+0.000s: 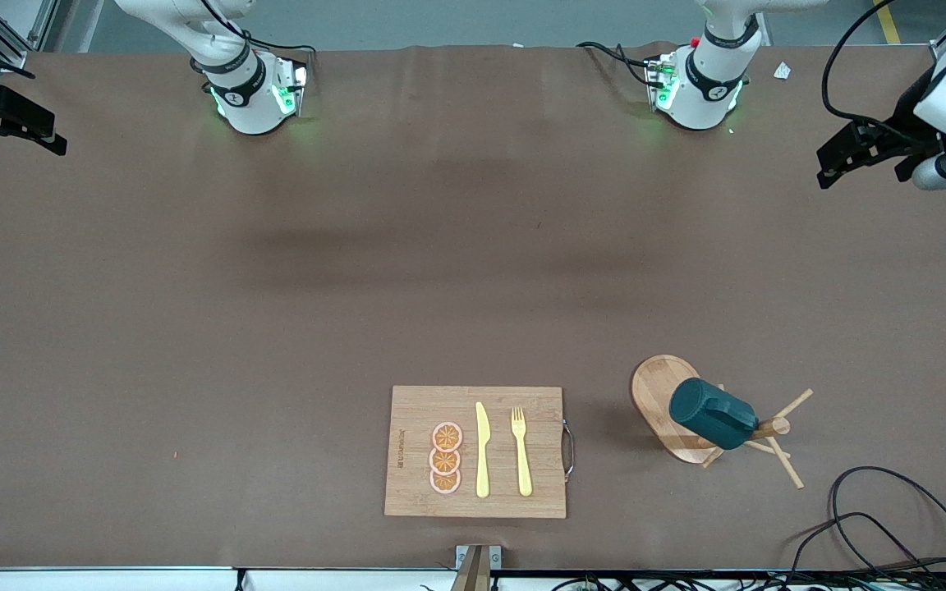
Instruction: Pass cup and hang on rack
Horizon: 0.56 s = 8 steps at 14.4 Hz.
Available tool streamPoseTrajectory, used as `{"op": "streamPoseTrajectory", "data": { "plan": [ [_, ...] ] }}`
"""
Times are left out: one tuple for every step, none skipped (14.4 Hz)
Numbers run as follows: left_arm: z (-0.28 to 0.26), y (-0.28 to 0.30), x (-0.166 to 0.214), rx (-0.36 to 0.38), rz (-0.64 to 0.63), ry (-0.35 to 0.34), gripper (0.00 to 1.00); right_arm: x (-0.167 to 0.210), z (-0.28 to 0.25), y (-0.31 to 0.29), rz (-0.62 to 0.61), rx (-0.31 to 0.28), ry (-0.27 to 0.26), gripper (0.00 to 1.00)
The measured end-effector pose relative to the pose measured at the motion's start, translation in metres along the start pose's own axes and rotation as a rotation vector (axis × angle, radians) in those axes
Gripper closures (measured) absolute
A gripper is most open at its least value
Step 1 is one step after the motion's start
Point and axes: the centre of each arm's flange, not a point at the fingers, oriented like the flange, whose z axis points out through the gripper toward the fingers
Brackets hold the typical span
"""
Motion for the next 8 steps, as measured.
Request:
{"op": "streamPoseTrajectory", "data": {
  "plan": [
    [-0.0001,0.0009,-0.0022,-0.004,0.002,-0.001,0.00,0.0000,0.0000,0.0001,0.000,0.000,0.000,0.00],
    [0.0000,0.0014,-0.0031,-0.007,0.002,-0.001,0.00,0.0000,0.0000,0.0002,0.000,0.000,0.000,0.00],
    [0.0001,0.0017,-0.0031,-0.010,0.003,-0.001,0.00,0.0000,0.0000,0.0002,0.000,0.000,0.000,0.00],
    [0.0005,0.0018,-0.0030,-0.011,0.003,-0.001,0.00,0.0000,0.0000,0.0002,0.000,0.000,0.000,0.00],
    [0.0005,0.0015,-0.0028,-0.013,0.002,0.000,0.00,0.0000,0.0000,0.0002,0.000,0.000,0.000,0.00],
    [0.0000,0.0013,-0.0024,-0.014,0.002,0.003,0.00,0.0000,0.0000,0.0002,0.000,0.000,0.000,0.00],
    [-0.0009,0.0011,-0.0019,-0.015,0.001,0.008,0.00,0.0000,0.0000,0.0002,0.000,0.000,0.000,0.00],
    [-0.0021,0.0009,-0.0016,-0.016,0.003,0.013,0.00,0.0000,0.0000,0.0003,0.000,0.000,0.000,0.00]
  ]
}}
